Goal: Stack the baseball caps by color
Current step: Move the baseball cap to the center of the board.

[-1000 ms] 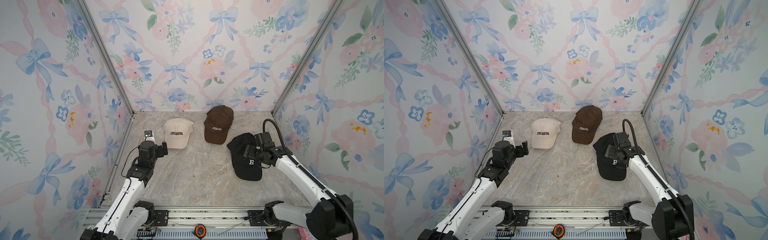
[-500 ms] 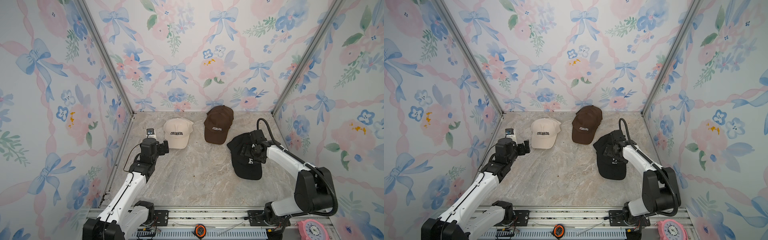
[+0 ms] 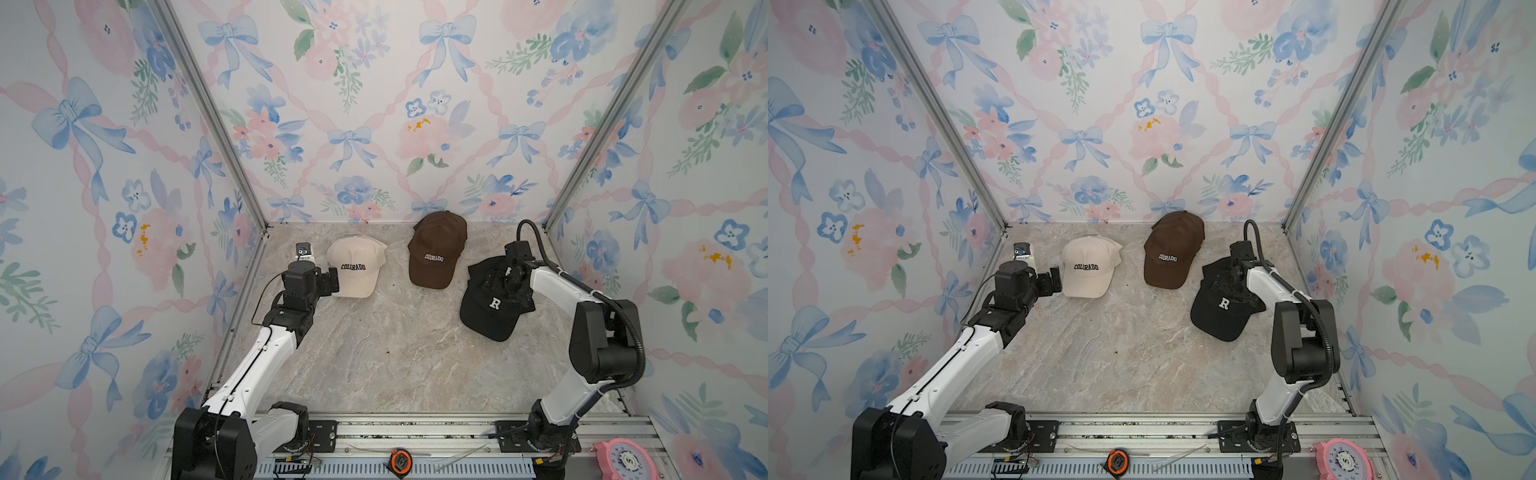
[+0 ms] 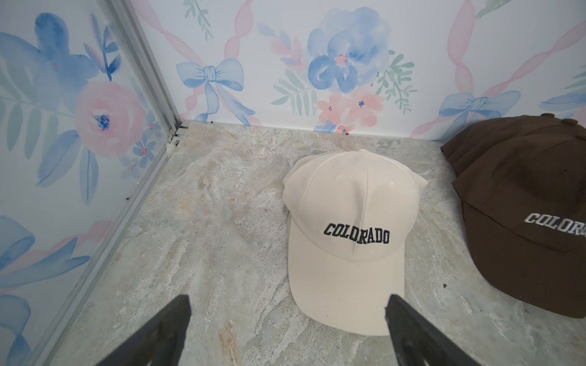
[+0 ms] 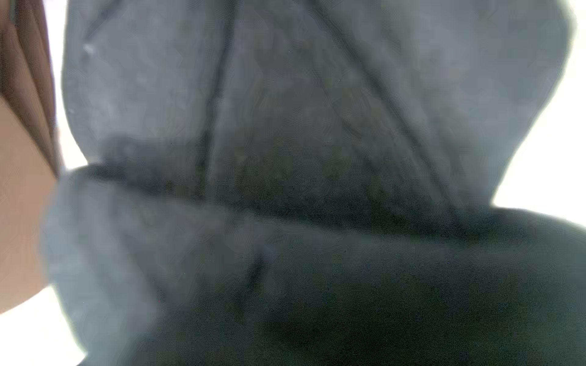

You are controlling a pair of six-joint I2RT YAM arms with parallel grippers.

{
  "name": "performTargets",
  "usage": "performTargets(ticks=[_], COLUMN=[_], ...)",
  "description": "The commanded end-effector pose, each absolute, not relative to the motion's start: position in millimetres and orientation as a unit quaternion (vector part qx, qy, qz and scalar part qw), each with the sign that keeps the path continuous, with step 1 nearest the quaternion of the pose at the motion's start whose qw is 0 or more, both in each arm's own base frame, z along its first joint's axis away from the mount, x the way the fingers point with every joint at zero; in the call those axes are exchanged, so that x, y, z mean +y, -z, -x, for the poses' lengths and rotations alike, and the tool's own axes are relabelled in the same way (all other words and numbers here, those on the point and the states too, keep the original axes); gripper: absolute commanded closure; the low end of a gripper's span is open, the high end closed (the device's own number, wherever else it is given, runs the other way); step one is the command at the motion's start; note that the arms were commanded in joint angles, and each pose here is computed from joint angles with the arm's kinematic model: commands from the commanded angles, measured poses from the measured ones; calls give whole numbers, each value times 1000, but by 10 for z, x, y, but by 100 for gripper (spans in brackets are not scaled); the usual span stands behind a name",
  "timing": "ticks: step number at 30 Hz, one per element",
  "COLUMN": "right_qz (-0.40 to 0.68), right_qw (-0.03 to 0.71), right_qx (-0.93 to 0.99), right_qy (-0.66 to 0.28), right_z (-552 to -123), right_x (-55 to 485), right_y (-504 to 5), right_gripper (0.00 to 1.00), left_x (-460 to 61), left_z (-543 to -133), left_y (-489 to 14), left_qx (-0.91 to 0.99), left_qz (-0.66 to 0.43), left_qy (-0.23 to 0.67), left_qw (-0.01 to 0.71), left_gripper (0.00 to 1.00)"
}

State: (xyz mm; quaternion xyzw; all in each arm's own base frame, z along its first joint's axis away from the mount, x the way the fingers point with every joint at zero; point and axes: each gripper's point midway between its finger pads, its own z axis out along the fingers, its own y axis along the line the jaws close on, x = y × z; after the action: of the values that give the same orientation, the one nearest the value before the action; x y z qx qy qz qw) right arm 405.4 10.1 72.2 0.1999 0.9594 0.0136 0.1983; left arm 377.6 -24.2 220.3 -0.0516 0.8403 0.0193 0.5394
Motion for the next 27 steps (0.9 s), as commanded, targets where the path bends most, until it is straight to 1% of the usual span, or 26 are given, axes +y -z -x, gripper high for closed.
performTargets(ticks=[1, 11, 17, 23, 27], right_qz=[-190, -133, -95, -95, -94], right_qw=[199, 201, 194, 192, 206], right_qx=[961, 970, 976, 977, 974], right_qy=[-17, -15, -7, -3, -16], right_z=[-4223, -4775, -5062, -5186, -5152], right_x=[-14, -74, -109, -182, -162], right_y=[-710, -698, -686, -699, -889], right_gripper=[3, 2, 2, 3, 4], left_x=[-220, -251, -225, -151, -95], left_z=[-3943, -4356, -4483, -4533, -4535], left_y=[-2351, -2346, -2311, -2236, -2199], left_qx=[829, 830, 830, 834, 832], left_qz=[49, 46, 49, 57, 64], left_qy=[-29, -30, -36, -41, -48], left_qw=[557, 555, 554, 548, 549], left_gripper=[2, 2, 2, 2, 2])
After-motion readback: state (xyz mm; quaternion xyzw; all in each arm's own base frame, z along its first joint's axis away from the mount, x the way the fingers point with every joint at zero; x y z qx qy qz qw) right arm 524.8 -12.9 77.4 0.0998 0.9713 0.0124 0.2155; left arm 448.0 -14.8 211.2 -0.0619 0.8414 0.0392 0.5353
